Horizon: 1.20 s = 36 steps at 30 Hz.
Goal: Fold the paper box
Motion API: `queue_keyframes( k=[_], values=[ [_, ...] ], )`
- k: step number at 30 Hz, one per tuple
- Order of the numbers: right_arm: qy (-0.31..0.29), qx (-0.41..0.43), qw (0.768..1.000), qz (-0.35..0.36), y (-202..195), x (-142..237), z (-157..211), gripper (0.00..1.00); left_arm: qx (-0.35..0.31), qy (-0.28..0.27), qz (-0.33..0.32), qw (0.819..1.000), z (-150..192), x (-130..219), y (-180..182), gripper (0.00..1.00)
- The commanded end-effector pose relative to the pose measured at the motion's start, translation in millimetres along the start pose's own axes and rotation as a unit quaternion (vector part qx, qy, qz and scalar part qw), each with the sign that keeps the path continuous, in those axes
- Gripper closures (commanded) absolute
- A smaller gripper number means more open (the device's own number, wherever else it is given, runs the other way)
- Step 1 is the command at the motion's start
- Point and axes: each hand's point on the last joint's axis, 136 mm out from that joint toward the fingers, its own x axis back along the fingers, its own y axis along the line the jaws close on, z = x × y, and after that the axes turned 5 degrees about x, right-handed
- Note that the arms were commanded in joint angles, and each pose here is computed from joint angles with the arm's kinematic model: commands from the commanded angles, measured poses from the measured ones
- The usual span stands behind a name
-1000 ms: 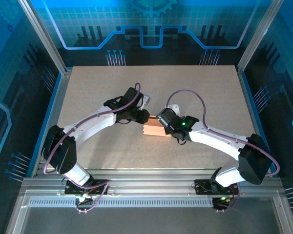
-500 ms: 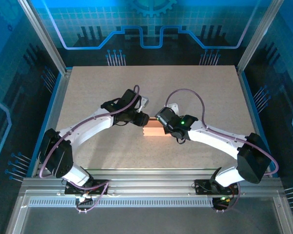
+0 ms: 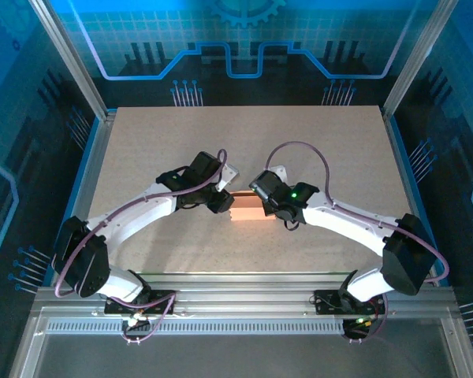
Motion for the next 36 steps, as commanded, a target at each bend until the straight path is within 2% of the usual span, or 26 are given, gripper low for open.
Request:
queue_keyframes(
  k=[1, 5, 9, 14, 21, 25, 28, 36],
  values=[
    [0.014, 0.003, 1.0, -0.001, 1, 2, 1, 1.0, -0.007, 0.0, 0.001, 1.0, -5, -5, -1, 0.62],
    [0.019, 0.004, 1.0, 0.0, 1, 2, 1, 1.0, -0.003, 0.007, 0.002, 1.0, -2, -7, -1, 0.71],
    [0.021, 0.004, 1.0, -0.001, 2, 1, 0, 1.0, 0.001, 0.012, -0.002, 1.0, -1, -8, 0, 0.89],
    [0.023, 0.006, 1.0, -0.004, 4, 0, 0, 1.0, 0.027, 0.02, 0.0, 0.999, -6, -10, -1, 0.99],
    [0.02, 0.022, 1.0, 0.009, 3, 1, 0, 1.0, 0.036, 0.029, 0.007, 0.999, -11, -11, -4, 1.0],
    [0.018, 0.033, 0.999, 0.025, 2, 1, 0, 1.0, 0.065, 0.033, 0.0, 0.997, -16, -10, -2, 1.0],
    [0.02, 0.034, 0.999, 0.021, 4, 0, -1, 1.0, 0.058, 0.034, 0.023, 0.997, -18, -8, -10, 1.0],
    [0.037, 0.04, 0.998, -0.01, 6, 8, -7, 1.0, 0.035, 0.037, 0.021, 0.998, -18, -5, -9, 1.0]
  ],
)
